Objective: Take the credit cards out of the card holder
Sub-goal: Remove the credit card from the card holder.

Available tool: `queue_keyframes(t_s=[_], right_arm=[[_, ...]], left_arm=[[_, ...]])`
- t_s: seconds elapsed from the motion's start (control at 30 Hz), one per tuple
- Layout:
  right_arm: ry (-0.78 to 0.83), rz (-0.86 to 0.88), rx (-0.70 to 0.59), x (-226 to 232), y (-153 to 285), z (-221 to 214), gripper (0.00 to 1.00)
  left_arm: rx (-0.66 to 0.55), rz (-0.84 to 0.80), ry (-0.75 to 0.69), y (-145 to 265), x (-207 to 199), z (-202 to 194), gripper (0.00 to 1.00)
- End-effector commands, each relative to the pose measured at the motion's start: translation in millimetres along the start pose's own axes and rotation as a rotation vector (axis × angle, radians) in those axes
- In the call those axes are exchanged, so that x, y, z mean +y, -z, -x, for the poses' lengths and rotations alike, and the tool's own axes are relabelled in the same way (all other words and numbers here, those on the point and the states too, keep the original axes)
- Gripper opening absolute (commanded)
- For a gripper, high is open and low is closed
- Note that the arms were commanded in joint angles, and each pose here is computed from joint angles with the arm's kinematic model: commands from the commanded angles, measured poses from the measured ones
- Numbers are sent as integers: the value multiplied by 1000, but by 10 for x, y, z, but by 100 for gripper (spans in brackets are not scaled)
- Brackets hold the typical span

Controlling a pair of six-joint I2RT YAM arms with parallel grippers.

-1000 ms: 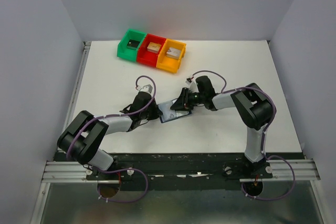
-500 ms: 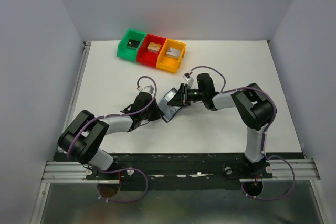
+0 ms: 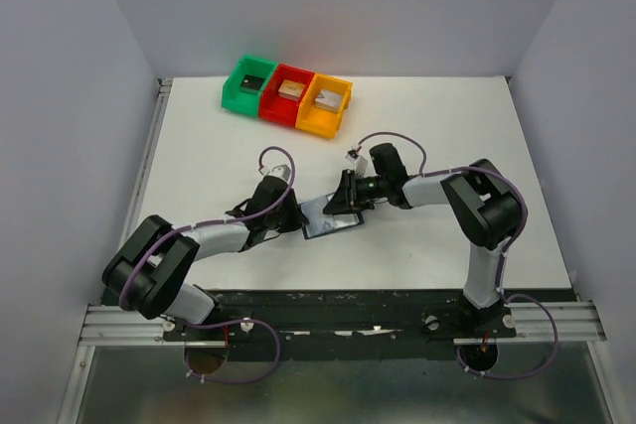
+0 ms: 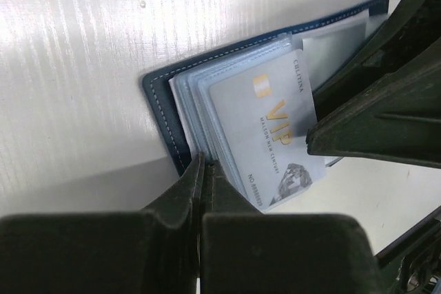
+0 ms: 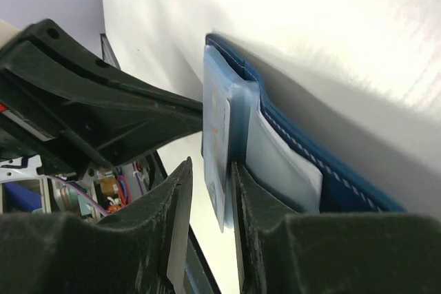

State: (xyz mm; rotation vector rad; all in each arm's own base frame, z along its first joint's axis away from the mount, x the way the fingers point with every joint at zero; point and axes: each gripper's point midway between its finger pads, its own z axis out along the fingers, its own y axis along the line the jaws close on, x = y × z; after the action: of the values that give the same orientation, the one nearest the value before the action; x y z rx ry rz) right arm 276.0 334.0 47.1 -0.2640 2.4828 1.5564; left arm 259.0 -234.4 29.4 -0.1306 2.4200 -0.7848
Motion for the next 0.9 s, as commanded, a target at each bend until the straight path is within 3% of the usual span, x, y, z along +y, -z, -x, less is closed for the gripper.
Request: queue_keyframes(t_s=[0.0,0.3,0.87], right_arm=[[-51,-6,160,25,-79,-457,36],[-80,12,184,29,-121,-518,39],[-171,-28,47,-19,-146,-321,40]], left_arm=[[-23,-26,10,11,-109,31,0],[-12,-31,12,-20,-121,21,0],[-56,-6,21,114,-38,36,0]])
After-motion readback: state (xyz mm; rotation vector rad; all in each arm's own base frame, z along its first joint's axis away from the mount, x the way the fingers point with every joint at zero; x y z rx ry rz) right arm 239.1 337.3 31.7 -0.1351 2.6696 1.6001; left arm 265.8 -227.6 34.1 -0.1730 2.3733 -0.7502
